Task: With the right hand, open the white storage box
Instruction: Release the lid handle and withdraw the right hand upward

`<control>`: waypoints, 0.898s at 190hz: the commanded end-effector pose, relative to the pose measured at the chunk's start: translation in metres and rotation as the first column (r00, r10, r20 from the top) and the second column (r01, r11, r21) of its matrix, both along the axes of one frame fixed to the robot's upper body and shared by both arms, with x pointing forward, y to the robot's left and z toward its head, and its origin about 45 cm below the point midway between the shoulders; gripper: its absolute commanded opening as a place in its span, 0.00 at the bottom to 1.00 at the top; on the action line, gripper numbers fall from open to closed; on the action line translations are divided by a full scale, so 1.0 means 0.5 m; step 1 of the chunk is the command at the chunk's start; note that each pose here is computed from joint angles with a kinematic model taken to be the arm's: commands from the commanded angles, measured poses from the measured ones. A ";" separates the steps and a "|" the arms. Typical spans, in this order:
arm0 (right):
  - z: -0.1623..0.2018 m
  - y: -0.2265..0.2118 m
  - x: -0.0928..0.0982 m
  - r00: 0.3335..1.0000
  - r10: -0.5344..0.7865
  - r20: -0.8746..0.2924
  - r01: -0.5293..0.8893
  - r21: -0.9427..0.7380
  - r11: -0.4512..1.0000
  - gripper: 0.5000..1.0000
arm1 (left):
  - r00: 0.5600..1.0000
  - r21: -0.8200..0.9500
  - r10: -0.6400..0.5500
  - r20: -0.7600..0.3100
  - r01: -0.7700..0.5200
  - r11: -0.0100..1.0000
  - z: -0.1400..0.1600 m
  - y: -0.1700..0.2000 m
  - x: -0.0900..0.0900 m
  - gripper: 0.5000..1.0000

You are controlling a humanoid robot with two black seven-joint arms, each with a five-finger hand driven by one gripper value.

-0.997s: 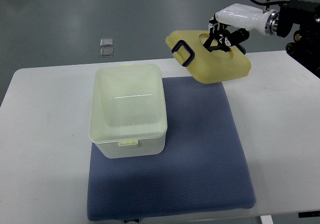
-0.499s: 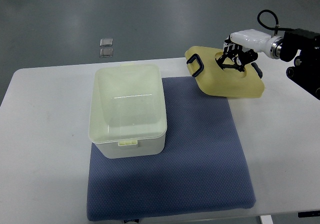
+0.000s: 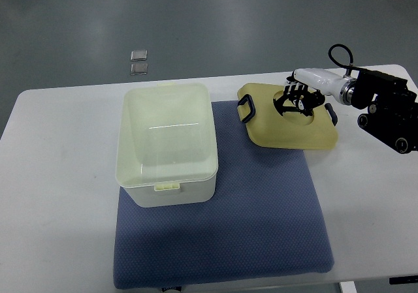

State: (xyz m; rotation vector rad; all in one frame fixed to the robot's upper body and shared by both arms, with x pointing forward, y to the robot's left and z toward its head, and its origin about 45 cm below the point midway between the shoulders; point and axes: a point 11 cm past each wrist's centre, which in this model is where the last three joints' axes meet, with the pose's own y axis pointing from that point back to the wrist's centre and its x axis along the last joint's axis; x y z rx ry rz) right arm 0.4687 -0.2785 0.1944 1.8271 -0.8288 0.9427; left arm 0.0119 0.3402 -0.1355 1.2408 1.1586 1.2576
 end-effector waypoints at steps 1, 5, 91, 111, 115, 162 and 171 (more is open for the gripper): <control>-0.012 0.004 -0.006 1.000 -0.001 0.007 0.001 0.007 1.000 0.00 | 1.000 0.000 -0.001 0.000 0.001 1.000 0.000 0.000 0.000 1.00; -0.012 0.006 -0.006 1.000 -0.001 0.009 0.001 0.009 1.000 0.06 | 1.000 0.000 0.000 -0.001 0.000 1.000 0.000 0.000 -0.002 1.00; 0.011 -0.011 0.001 0.999 -0.006 0.035 0.006 0.008 1.000 0.80 | 1.000 0.000 0.001 0.000 -0.001 1.000 0.000 0.000 0.000 1.00; 0.052 -0.017 0.020 0.997 -0.029 0.077 0.026 0.040 0.999 0.80 | 1.000 0.000 0.000 -0.001 0.000 1.000 0.000 0.000 -0.002 1.00; 0.058 -0.018 0.023 0.996 -0.037 0.084 0.033 0.055 0.998 0.80 | 1.000 0.000 -0.001 0.000 0.001 1.000 0.000 0.000 0.000 1.00; 0.136 -0.030 0.056 0.968 -0.244 0.057 0.190 0.466 0.864 0.80 | 1.000 0.000 0.001 0.000 -0.001 1.000 0.000 0.000 0.000 1.00; 0.143 -0.030 0.059 0.960 -0.280 0.031 0.218 0.547 0.808 0.80 | 1.000 0.000 0.001 0.000 -0.001 1.000 0.000 0.000 0.000 1.00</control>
